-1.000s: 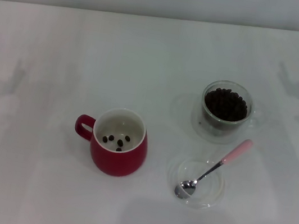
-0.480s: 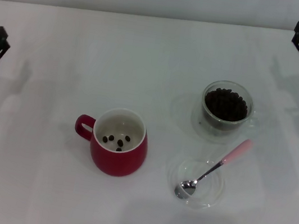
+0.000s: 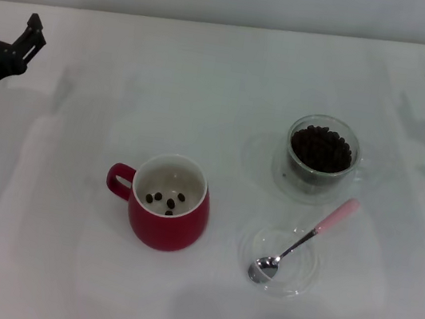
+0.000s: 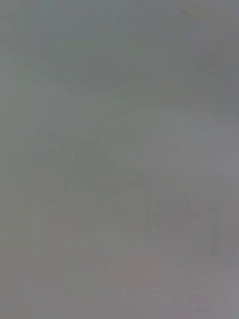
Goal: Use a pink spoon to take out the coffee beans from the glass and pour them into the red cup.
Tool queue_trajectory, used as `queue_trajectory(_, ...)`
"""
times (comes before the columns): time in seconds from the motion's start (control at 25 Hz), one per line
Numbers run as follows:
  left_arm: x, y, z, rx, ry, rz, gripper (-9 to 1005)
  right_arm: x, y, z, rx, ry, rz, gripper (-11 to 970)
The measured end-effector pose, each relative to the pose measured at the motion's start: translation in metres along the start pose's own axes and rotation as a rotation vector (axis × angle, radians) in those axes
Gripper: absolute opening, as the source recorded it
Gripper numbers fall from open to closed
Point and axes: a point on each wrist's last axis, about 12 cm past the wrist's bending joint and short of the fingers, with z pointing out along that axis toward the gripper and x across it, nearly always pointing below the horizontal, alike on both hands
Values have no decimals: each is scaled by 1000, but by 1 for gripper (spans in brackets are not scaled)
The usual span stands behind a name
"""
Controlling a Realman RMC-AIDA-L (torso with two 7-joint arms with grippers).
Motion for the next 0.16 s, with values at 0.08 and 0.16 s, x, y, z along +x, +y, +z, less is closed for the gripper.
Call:
queue_trajectory(0.08,-2,0,7,-19,17,-11,892,-1,-2,2,14,6,4,780)
queue_trajectory(0.16,-3,0,11,-28,19,-19,892,-2,-4,5,28,5,8,780)
